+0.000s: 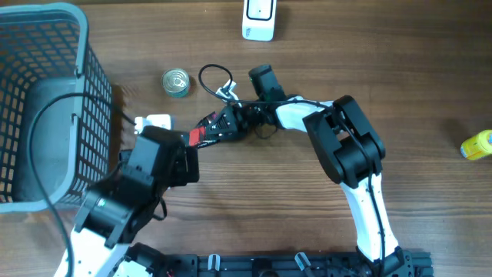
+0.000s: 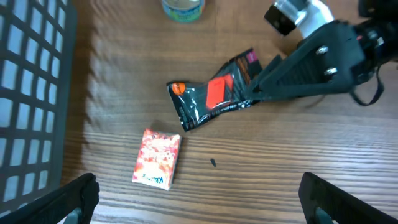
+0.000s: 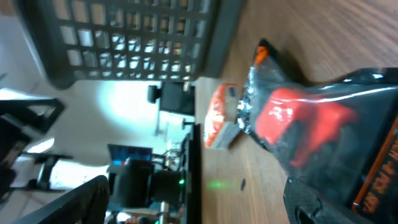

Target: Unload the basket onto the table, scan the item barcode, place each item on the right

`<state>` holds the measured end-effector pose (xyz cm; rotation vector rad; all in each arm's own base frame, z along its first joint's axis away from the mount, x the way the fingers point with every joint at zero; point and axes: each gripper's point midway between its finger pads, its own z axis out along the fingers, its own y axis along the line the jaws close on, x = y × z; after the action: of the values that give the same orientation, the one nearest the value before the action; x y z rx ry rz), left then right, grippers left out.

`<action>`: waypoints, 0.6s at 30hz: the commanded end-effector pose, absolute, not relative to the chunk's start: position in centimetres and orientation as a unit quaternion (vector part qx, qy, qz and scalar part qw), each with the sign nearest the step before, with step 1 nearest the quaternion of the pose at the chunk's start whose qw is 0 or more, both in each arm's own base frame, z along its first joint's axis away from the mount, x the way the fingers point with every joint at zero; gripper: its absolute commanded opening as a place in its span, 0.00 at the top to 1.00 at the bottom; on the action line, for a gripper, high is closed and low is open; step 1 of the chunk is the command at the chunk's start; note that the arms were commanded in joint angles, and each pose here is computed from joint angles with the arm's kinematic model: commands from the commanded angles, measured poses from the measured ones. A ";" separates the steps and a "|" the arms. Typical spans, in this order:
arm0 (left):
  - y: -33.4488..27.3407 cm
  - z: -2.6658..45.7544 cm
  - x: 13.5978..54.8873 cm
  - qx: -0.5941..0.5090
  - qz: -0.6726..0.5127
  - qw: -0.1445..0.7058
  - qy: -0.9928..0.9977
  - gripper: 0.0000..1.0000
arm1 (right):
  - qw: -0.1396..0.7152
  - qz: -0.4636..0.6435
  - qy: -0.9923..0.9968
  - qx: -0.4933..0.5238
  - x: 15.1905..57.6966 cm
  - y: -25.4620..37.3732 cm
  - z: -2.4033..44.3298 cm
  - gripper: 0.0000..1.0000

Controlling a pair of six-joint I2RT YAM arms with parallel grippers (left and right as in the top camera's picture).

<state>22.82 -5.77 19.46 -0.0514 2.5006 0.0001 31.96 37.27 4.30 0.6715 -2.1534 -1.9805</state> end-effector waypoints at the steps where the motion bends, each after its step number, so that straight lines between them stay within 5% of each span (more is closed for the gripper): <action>1: -5.2 20.8 22.6 -0.034 -0.006 0.341 0.939 0.00 | 0.021 -0.565 -0.800 0.203 32.8 35.9 -4.3 0.11; 13: -5.2 20.8 22.6 -0.034 -0.006 0.342 0.939 0.00 | -0.038 -0.561 -0.785 0.261 33.9 35.0 3.1 0.07; 18: -5.2 20.8 22.6 -0.034 -0.006 0.342 0.939 0.00 | -0.078 -0.467 -0.839 0.267 34.3 32.7 6.6 0.03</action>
<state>22.43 -5.45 20.49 -0.0618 2.4553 -0.0176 32.64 34.17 3.81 0.6788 -2.5116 -1.7069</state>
